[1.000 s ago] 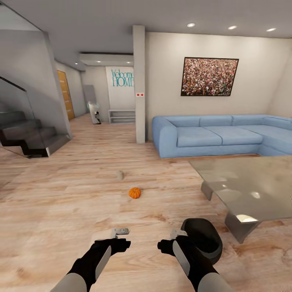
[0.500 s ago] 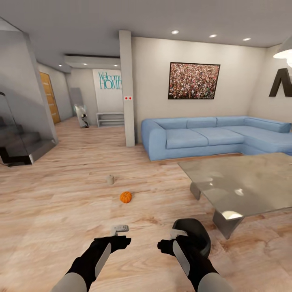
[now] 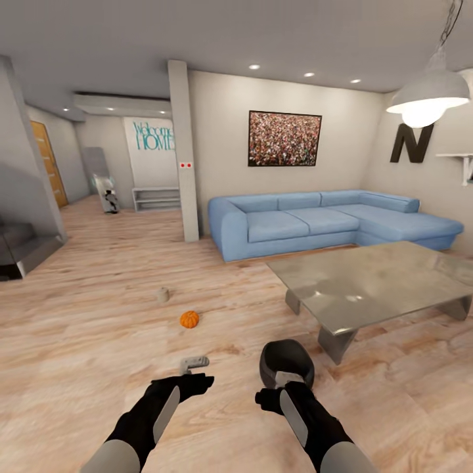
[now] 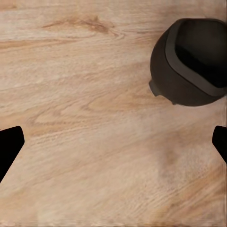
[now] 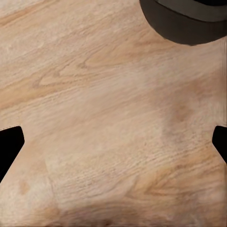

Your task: Place each of the two pumpkins and all three candles from the living room inside a cabinet in the living room (use any cabinet), then make sure every cabinet is closed, and position the cauldron so it is next to a table in the living room.

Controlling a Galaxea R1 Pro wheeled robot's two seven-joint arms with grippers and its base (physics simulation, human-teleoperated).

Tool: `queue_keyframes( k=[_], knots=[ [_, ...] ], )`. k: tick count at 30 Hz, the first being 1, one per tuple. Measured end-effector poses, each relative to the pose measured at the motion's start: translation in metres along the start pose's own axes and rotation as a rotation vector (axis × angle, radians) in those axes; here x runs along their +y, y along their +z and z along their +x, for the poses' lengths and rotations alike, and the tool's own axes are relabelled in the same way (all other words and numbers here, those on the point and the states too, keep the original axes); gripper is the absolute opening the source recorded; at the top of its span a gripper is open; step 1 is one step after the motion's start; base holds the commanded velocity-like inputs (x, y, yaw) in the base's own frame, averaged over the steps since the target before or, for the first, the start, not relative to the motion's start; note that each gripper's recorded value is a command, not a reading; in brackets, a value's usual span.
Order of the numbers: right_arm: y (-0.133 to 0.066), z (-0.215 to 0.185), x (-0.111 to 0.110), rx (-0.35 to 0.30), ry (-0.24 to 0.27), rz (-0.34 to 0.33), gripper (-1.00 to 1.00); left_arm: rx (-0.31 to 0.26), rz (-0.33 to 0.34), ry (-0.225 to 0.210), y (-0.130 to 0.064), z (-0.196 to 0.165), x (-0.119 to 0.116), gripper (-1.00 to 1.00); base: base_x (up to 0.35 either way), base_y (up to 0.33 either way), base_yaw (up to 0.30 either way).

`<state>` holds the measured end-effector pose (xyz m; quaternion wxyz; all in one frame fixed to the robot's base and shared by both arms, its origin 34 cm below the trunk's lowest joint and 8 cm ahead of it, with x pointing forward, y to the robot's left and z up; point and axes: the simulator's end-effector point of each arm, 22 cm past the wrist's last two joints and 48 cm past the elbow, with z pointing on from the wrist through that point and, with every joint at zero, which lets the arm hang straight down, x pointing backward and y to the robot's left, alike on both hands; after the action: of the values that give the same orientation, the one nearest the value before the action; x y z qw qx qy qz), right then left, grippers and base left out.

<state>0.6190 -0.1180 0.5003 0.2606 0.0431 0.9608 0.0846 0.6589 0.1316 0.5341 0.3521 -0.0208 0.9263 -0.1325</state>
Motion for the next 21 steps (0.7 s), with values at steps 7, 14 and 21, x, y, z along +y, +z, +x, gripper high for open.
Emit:
queue_keyframes(
  k=[7, 14, 21],
  knots=[
    [-0.014, -0.012, 0.004, -0.007, -0.001, -0.001, 1.0, -0.001, 0.005, -0.003, -0.012, -0.015, -0.006, 1.0, -0.337, 0.104, -0.223],
    [-0.027, -0.024, 0.007, -0.013, -0.002, -0.001, 1.0, -0.008, 0.006, 0.001, -0.023, -0.03, -0.011, 1.0, -0.337, 0.074, -0.223],
    [-0.041, -0.036, 0.01, -0.021, -0.003, -0.001, 1.0, -0.014, 0.002, 0.007, -0.034, -0.044, -0.015, 1.0, -0.34, 0.012, -0.223]
  ],
)
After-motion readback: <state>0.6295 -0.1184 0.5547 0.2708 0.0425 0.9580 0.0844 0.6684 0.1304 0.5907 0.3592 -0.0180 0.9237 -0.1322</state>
